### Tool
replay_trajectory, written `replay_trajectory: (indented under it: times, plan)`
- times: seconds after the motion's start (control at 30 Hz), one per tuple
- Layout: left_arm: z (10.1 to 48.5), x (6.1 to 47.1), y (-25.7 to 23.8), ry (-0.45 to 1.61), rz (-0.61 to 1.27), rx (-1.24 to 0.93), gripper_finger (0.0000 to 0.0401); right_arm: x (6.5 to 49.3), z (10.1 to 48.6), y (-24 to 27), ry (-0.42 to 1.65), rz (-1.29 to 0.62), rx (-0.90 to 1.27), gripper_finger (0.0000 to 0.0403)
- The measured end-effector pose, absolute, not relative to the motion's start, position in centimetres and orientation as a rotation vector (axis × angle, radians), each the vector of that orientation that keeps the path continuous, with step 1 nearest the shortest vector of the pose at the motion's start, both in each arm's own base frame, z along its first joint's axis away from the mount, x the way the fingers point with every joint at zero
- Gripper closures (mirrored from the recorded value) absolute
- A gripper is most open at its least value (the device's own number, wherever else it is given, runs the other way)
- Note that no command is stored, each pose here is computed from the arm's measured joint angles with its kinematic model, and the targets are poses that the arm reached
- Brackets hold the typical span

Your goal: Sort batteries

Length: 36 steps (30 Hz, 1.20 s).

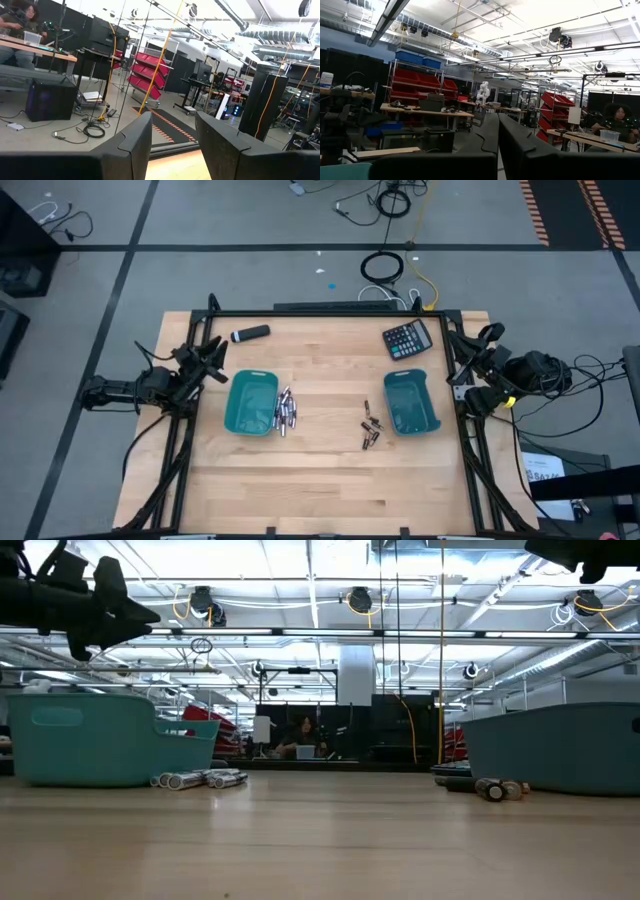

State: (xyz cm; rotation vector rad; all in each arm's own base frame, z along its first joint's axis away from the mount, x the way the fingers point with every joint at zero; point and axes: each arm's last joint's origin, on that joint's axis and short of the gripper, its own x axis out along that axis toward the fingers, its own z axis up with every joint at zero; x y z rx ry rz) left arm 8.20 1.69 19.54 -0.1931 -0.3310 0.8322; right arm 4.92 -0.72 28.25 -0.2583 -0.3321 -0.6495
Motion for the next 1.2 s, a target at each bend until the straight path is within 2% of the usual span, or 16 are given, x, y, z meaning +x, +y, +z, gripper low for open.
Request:
replay_trajectory:
  times: [0.67,0.77,0.93,1.2]
  plan:
    - [19.54,8.19,1.69,-0.331,0.832,-0.193,0.0239,4.91,28.27,-0.73,-0.334,-0.65,-0.256,0.0403]
    - [19.54,8.19,1.69,-0.331,0.832,-0.193,0.0239,4.84,28.37,-0.75,-0.364,-0.643,-0.192,0.0403]
    - [19.57,8.11,1.81,-0.309,0.875,-0.14,0.0239,5.0,28.12,-0.7,-0.414,-0.589,0.037,0.0403]
    - [19.58,8.17,1.77,-0.337,0.842,-0.195,0.0239,5.16,27.69,-0.76,-0.382,-0.622,0.099,0.0403]
